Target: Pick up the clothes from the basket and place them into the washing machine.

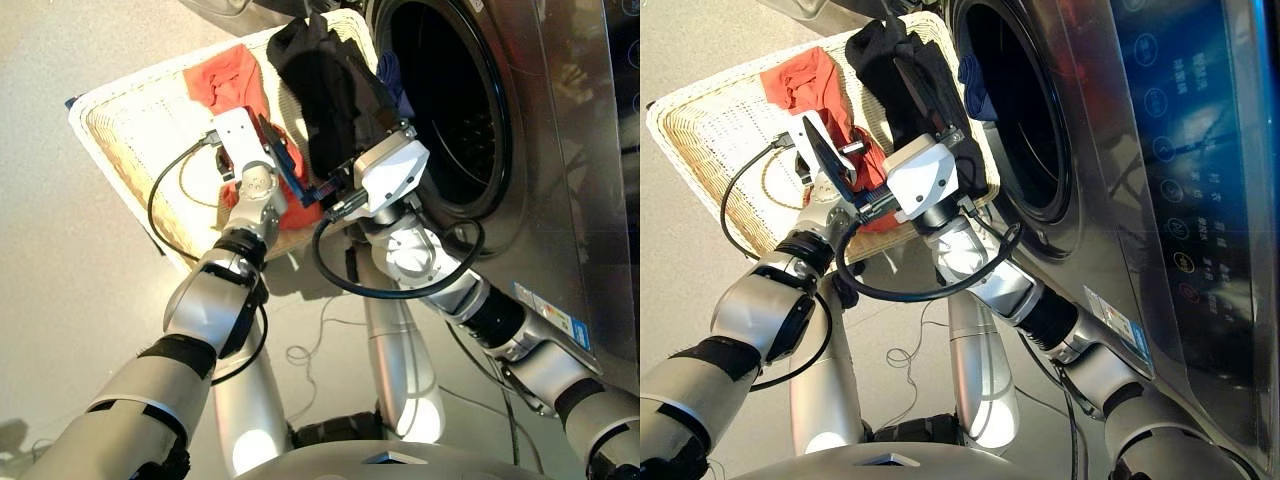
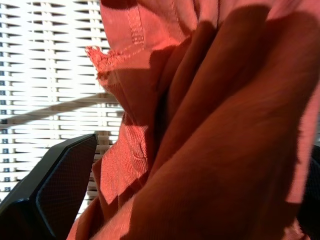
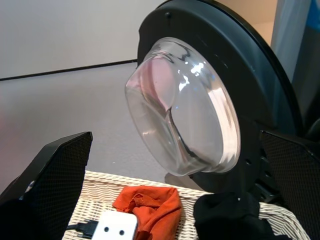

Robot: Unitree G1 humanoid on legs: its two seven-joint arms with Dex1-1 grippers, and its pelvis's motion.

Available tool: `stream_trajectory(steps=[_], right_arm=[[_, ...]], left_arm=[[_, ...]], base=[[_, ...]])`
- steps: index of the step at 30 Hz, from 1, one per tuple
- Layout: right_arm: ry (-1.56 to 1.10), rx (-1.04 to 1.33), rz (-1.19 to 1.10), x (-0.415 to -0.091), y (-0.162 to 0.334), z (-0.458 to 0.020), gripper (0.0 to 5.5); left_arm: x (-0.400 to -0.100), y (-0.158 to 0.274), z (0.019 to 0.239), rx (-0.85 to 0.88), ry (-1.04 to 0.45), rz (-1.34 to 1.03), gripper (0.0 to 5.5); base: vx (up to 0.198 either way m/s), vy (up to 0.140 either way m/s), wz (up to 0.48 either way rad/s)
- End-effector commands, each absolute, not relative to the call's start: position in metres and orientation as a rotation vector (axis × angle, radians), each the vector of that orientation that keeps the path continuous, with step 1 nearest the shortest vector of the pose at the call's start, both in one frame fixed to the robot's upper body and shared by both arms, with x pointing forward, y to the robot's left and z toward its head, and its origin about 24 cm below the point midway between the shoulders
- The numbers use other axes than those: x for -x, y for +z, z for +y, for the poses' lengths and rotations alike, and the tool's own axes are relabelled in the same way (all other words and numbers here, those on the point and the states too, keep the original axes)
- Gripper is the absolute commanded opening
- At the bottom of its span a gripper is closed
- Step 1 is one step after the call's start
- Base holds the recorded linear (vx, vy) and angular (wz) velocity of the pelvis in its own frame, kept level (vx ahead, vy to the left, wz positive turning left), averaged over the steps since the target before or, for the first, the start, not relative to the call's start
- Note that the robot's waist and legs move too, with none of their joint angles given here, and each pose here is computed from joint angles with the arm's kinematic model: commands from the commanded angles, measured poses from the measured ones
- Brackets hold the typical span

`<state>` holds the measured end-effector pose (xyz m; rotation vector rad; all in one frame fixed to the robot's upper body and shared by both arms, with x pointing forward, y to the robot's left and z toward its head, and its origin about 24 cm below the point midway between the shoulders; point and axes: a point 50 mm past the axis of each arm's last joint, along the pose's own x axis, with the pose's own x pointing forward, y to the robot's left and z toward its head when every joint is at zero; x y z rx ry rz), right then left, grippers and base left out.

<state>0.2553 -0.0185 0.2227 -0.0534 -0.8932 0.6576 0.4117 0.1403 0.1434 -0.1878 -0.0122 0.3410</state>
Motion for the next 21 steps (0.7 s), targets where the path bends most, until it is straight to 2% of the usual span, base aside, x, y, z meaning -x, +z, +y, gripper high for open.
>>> stream_trajectory(steps=[1, 6, 7, 8, 9, 10, 11, 21], right_arm=[[0.753, -0.100, -1.044, -0.2229, 0.2473, -0.0182, 5.50], [0.766, -0.103, -1.039, -0.2222, 0.2470, -0.0197, 5.50], [0.766, -0.103, -1.038, -0.2222, 0.2470, -0.0197, 5.50], [0.769, -0.106, -1.037, -0.2219, 0.2469, -0.0199, 5.50], [0.771, -0.107, -1.036, -0.2216, 0.2467, -0.0201, 5.50], [0.773, -0.108, -1.032, -0.2216, 0.2464, -0.0200, 5.50], [0.773, -0.107, -1.029, -0.2220, 0.2460, -0.0201, 5.50], [0.752, -0.071, -1.018, -0.2259, 0.2429, -0.0217, 5.50]], left_arm=[[-0.4166, 0.1580, 0.1380, 0.187, 0.355, -0.034, 5.50], [-0.4169, 0.1579, 0.1380, 0.176, 0.343, -0.032, 5.50], [-0.4169, 0.1579, 0.1380, 0.176, 0.343, -0.032, 4.46], [-0.4169, 0.1577, 0.1375, 0.175, 0.341, -0.032, 2.74], [-0.4168, 0.1576, 0.1371, 0.177, 0.340, -0.032, 2.42], [-0.4168, 0.1575, 0.1364, 0.178, 0.338, -0.031, 0.58], [-0.4170, 0.1590, 0.1356, 0.177, 0.336, -0.036, 0.00], [-0.4149, 0.1515, 0.1304, 0.198, 0.326, -0.019, 0.00]], base=[[0.000, 0.000, 0.000], [0.000, 0.000, 0.000], [0.000, 0.000, 0.000], [0.000, 0.000, 0.000], [0.000, 0.000, 0.000], [0.000, 0.000, 0.000], [0.000, 0.000, 0.000], [0.000, 0.000, 0.000]])
